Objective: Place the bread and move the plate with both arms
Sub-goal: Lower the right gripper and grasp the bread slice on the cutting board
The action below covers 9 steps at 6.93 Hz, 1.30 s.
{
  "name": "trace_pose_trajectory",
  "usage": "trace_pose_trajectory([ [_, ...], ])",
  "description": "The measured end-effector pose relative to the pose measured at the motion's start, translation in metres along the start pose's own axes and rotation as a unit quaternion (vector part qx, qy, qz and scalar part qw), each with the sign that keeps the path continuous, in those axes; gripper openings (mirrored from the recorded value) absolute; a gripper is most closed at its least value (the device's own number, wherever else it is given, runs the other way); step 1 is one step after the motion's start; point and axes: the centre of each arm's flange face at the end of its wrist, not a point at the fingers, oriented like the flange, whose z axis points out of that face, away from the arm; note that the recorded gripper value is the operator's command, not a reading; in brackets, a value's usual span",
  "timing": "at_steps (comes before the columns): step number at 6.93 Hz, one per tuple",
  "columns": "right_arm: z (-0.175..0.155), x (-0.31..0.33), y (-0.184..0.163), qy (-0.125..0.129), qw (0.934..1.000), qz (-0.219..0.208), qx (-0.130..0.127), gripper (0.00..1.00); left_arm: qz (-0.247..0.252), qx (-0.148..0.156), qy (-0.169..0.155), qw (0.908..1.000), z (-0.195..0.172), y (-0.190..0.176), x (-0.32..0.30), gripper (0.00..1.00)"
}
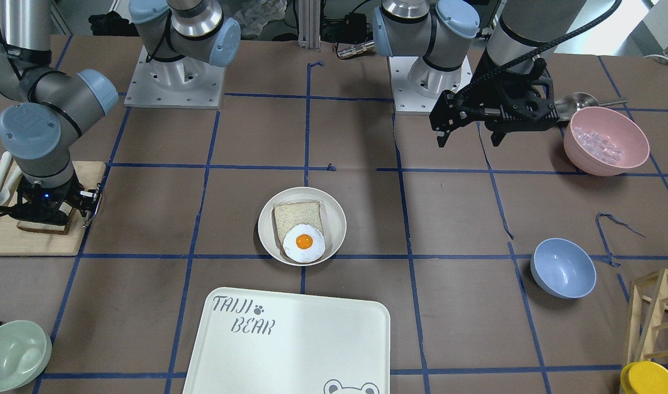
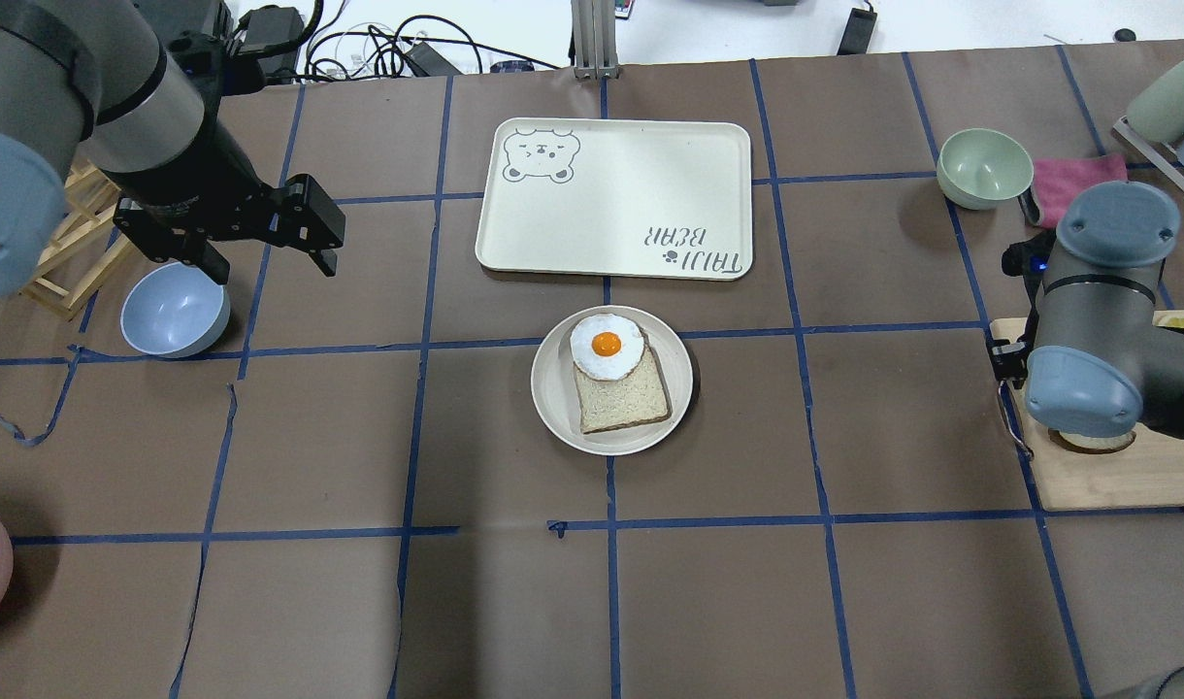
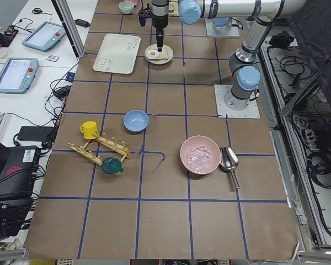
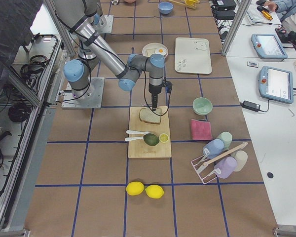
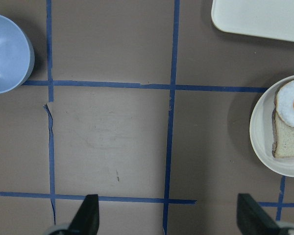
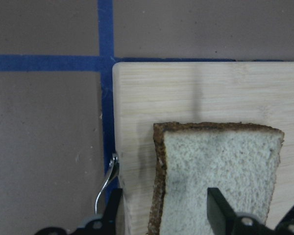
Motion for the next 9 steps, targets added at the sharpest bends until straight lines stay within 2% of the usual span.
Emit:
trace_pose_trajectory([
  [2, 0.004, 0.002, 0.001, 0.004, 1.0000, -0.003, -0.006, 0.55, 0.000, 0.002, -0.001, 1.0000, -0.001, 0.000, -0.001, 1.00],
  [4, 0.008, 0.005, 0.002, 0.002, 0.9999, 0.000, -0.013, 0.16, 0.000, 0.003, 0.000, 1.0000, -0.002, 0.000, 0.000, 1.00],
  [5, 0.009, 0.005, 0.003, 0.000, 0.9999, 0.002, -0.016, 0.03, 0.000, 0.002, 0.000, 1.0000, -0.001, 0.000, 0.000, 1.00],
  [9, 0.014, 0.010, 0.007, -0.012, 0.9993, 0.006, -0.036, 0.00, 0.000, 0.001, -0.001, 1.0000, 0.000, 0.000, 0.000, 1.00],
])
